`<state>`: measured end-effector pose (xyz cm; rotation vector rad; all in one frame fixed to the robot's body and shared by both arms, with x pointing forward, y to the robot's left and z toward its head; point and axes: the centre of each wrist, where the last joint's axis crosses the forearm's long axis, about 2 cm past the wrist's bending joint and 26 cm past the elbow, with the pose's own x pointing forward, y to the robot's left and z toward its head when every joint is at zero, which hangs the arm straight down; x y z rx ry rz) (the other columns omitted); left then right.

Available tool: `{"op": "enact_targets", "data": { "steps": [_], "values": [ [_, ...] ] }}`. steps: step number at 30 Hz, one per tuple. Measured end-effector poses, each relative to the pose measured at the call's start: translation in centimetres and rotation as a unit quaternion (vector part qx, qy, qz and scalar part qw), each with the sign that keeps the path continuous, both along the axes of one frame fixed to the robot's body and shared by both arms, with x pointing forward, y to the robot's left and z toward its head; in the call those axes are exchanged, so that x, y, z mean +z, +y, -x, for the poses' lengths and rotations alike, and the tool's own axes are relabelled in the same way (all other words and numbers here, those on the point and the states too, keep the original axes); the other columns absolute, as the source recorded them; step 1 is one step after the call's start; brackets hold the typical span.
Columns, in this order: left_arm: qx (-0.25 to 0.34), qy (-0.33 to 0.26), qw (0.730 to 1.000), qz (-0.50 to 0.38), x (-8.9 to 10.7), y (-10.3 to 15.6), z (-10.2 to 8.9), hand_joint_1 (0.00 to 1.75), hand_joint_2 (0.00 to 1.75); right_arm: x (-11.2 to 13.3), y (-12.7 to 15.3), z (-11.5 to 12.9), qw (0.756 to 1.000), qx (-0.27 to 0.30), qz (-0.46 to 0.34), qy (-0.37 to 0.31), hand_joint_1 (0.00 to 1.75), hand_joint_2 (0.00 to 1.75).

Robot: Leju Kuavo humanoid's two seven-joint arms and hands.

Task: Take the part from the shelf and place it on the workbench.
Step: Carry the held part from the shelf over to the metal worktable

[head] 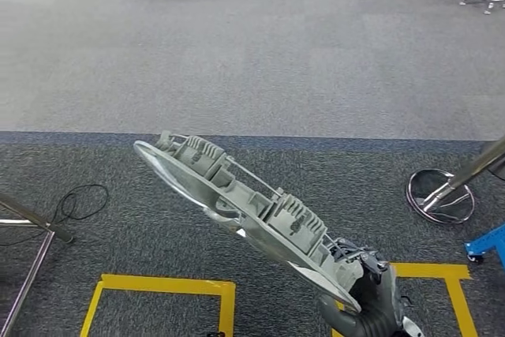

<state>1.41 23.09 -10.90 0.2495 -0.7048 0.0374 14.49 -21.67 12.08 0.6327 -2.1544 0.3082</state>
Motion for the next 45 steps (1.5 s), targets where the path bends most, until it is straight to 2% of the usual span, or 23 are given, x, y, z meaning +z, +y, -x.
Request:
{"op": "enact_targets", "data": {
  "steps": [45],
  "values": [
    [0.004,0.006,1.0,-0.006,0.03,-0.03,-0.1,0.0,1.75,0.27,-0.1,0.2,1.0,-0.015,0.01,-0.009,1.75,1.75]
  ]
}}
